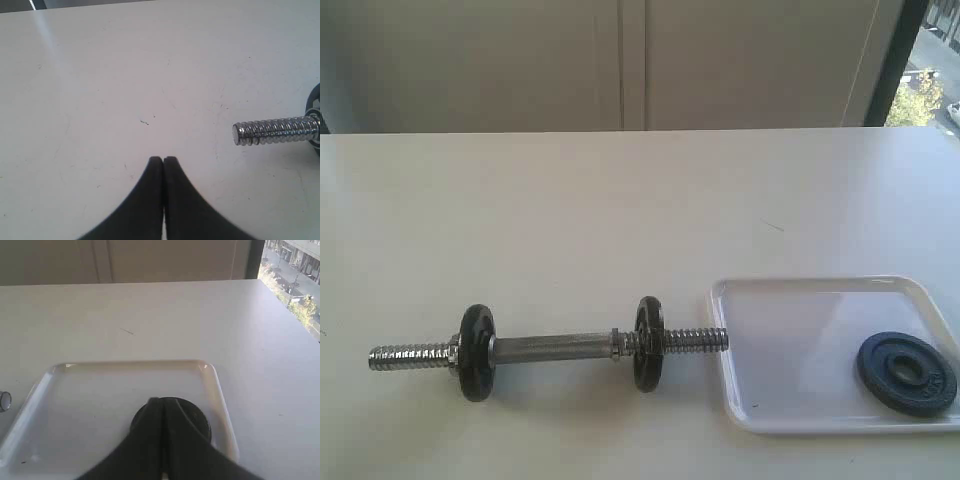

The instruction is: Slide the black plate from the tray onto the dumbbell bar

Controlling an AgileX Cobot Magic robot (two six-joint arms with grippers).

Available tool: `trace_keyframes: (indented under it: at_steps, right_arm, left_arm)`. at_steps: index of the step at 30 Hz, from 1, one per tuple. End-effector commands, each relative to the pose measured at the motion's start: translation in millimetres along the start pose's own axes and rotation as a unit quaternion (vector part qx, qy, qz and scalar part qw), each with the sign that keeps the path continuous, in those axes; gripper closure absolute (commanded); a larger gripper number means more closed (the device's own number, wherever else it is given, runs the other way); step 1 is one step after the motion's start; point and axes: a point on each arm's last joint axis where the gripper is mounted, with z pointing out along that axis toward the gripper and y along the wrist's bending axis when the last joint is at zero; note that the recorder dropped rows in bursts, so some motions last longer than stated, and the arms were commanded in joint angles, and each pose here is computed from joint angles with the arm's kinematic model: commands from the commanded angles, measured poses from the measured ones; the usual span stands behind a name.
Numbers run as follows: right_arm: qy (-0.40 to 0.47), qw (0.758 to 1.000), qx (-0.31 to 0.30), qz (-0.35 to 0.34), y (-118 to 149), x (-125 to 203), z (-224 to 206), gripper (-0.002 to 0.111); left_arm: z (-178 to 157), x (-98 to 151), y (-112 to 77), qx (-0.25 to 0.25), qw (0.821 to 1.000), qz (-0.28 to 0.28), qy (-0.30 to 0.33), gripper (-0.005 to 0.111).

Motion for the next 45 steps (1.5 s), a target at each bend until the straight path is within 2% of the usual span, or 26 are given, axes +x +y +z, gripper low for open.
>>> trace_keyframes:
  at_steps: [1,24,28,36,40,45]
  right_arm:
    - [-0.005,1.0,-0.003,-0.007,0.3,0.4,0.1,0.108]
    - [-0.005,0.999,-0.039,-0.016,4.3,0.5,0.0,0.108]
    - [-0.005,0.999,-0.039,-0.016,4.3,0.5,0.0,0.108]
    - [-0.005,0.999,-0.039,-0.016,4.3,0.5,0.0,0.108]
    - [-0.005,0.999,-0.039,-0.016,4.3,0.5,0.0,0.108]
    - [-0.005,0.999,-0.041,-0.016,4.6,0.5,0.0,0.108]
  left_arm:
    - [0.2,1.1,-0.4,0.001,1.0,-0.005,0.0,0.107]
    - [0.2,0.0,0.0,-0.001,1.0,-0.003,-0.006,0.107]
    - [-0.8,-12.0,2.0,-0.013,0.997,0.021,-0.072,0.107]
    - [-6.8,-33.5,5.3,-0.034,0.98,0.021,-0.193,0.107]
    - [-12.1,-44.1,6.9,-0.045,0.965,0.02,-0.256,0.107]
    - [-22.9,-58.8,9.2,-0.062,0.934,0.02,-0.351,0.107]
